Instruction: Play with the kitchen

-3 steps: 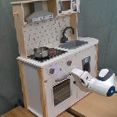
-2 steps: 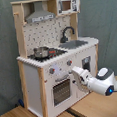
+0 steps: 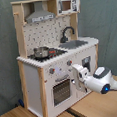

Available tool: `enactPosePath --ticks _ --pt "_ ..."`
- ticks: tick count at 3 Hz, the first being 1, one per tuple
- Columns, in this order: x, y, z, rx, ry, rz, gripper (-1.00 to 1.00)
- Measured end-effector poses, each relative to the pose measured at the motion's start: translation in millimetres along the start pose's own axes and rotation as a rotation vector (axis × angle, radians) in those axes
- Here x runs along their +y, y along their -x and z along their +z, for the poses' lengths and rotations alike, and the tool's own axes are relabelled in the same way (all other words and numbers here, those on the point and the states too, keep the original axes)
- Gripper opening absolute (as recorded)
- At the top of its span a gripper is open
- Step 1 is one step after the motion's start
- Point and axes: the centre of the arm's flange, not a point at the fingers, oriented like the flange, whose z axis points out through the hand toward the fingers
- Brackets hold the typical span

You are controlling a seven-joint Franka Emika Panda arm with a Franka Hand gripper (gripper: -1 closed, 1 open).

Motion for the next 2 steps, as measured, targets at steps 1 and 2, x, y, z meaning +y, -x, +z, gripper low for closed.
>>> enactPosePath --ticks 1,2 --pt "-2.9 10.6 13.0 -0.028 0.010 0.087 1.00" --pt "-4.4 11.0 32.0 -0.043 0.010 0.160 1.00"
